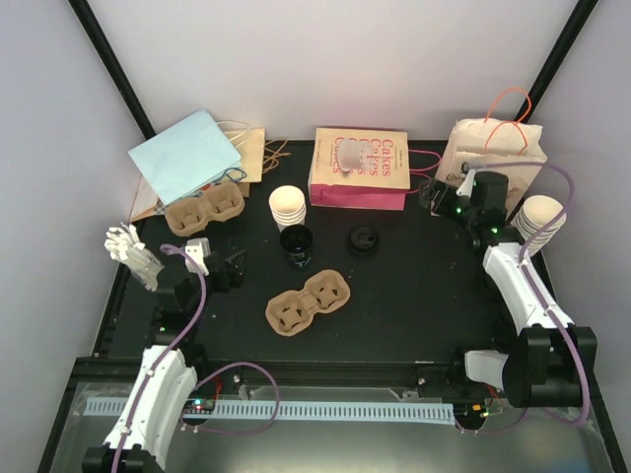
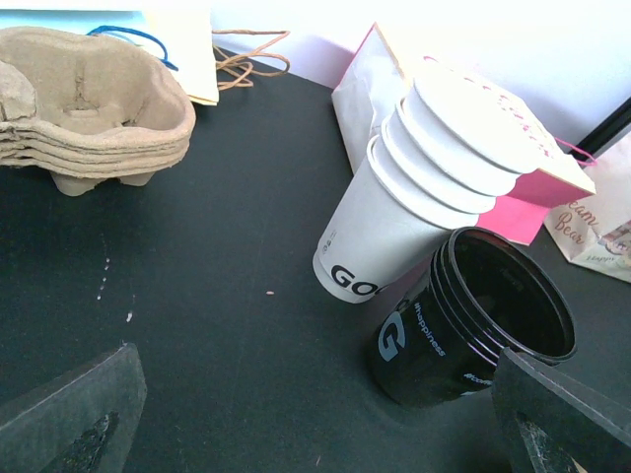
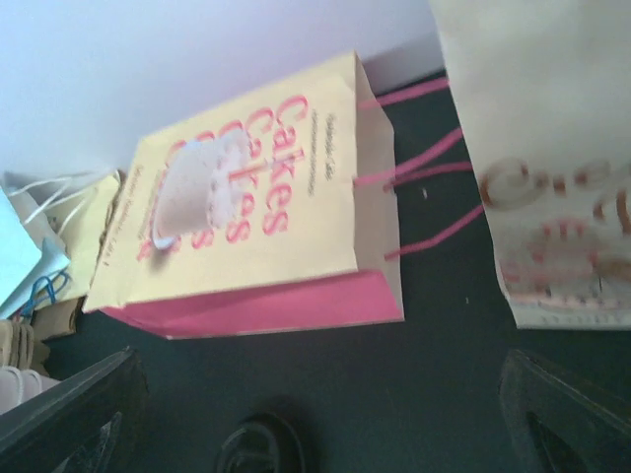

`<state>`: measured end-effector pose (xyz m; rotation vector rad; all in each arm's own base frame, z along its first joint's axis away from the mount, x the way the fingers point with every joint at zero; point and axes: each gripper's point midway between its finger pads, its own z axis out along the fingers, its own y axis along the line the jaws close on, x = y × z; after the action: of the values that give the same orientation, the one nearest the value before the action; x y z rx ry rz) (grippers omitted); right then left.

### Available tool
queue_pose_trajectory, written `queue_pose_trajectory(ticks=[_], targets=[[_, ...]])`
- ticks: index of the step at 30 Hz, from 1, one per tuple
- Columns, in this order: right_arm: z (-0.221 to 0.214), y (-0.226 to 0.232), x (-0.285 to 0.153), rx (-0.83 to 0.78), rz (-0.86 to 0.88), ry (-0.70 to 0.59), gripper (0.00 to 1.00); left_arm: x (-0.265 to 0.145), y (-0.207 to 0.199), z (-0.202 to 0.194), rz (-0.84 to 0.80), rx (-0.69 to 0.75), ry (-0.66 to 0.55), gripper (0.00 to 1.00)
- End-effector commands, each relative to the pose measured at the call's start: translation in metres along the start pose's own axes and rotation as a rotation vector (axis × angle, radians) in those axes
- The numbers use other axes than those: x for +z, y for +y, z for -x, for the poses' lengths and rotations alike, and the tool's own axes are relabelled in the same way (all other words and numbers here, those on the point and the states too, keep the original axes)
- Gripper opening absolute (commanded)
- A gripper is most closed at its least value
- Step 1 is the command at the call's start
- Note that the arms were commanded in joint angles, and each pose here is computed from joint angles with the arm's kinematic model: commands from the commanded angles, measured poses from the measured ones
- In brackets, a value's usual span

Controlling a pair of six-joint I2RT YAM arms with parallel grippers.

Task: Pack the takeout coffee

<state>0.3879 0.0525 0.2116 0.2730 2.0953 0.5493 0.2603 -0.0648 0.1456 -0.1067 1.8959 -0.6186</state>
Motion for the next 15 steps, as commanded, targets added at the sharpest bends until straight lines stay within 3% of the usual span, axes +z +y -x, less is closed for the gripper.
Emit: queue_pose_trajectory(ticks=[1,15], targets=[[0.033,0.009,-0.012,-0.076,-0.063,-0.045,1.0,-0.001,-0.006,0.008,-0.022,0.017,-0.027,0.99],[0.116,0.039,-0.06,-0.066,-0.144,-0.152,1.0,0.0,-0.005,0.007,-0.017,0.013,-0.024,0.99]])
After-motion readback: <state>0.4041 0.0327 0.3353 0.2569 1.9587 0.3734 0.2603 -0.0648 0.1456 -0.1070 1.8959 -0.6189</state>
